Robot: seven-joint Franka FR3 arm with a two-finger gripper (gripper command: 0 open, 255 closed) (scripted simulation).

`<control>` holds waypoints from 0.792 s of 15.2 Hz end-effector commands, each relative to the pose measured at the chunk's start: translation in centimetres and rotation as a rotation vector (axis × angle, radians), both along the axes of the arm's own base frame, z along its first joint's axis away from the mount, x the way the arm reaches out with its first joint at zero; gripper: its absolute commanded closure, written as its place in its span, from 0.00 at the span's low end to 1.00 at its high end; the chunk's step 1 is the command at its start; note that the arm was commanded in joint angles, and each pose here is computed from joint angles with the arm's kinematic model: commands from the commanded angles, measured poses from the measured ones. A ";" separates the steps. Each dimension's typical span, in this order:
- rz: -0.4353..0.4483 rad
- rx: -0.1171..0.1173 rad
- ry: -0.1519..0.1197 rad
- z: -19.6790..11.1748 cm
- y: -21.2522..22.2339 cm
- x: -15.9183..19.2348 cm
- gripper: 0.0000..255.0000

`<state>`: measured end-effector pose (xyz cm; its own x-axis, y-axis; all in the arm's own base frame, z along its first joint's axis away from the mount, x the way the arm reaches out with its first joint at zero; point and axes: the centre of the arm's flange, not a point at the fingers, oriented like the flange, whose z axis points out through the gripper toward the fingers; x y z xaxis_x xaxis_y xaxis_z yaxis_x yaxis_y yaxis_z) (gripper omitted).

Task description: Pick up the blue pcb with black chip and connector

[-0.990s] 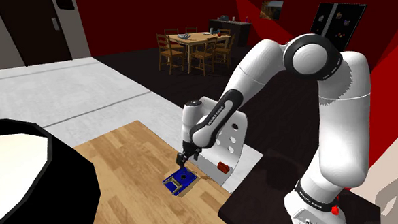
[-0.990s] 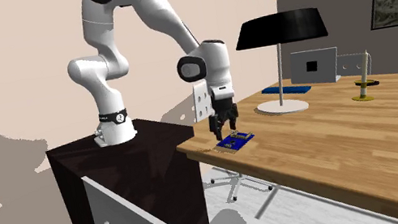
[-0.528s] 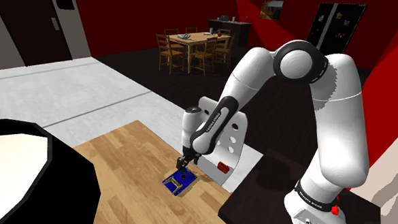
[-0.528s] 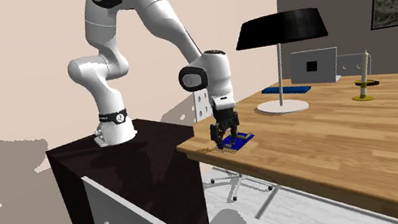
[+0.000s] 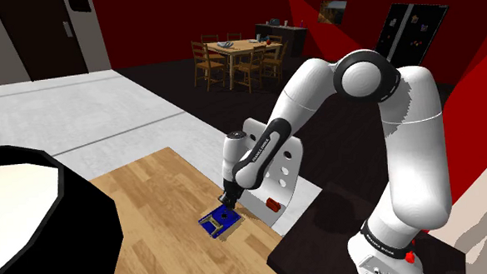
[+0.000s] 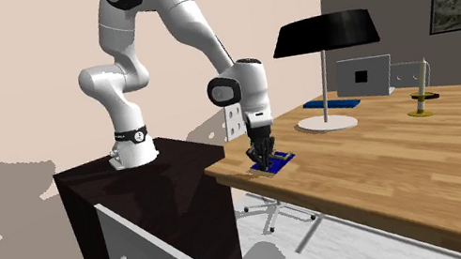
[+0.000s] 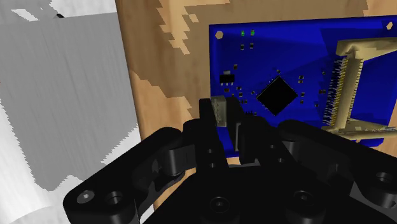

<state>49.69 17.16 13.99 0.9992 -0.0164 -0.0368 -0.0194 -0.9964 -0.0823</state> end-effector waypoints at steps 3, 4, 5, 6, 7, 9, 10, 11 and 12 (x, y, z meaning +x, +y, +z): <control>0.000 0.000 0.000 0.5 0.0 0.0 1.00; 0.000 0.000 0.000 1.0 0.0 0.0 1.00; 0.000 0.000 0.000 1.5 0.0 0.0 1.00; 0.000 0.000 0.000 2.1 0.0 0.0 1.00; 0.000 0.000 0.000 2.6 0.0 0.0 1.00; 0.000 0.000 0.000 3.7 0.0 0.0 1.00; 0.000 0.000 0.000 4.2 0.0 0.0 1.00; 0.000 0.000 0.000 4.7 0.0 0.0 1.00; 0.000 0.000 0.000 5.2 0.0 0.0 1.00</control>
<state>49.67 17.07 18.63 0.9992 -0.0166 -0.0370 -0.0196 -0.9964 -0.0822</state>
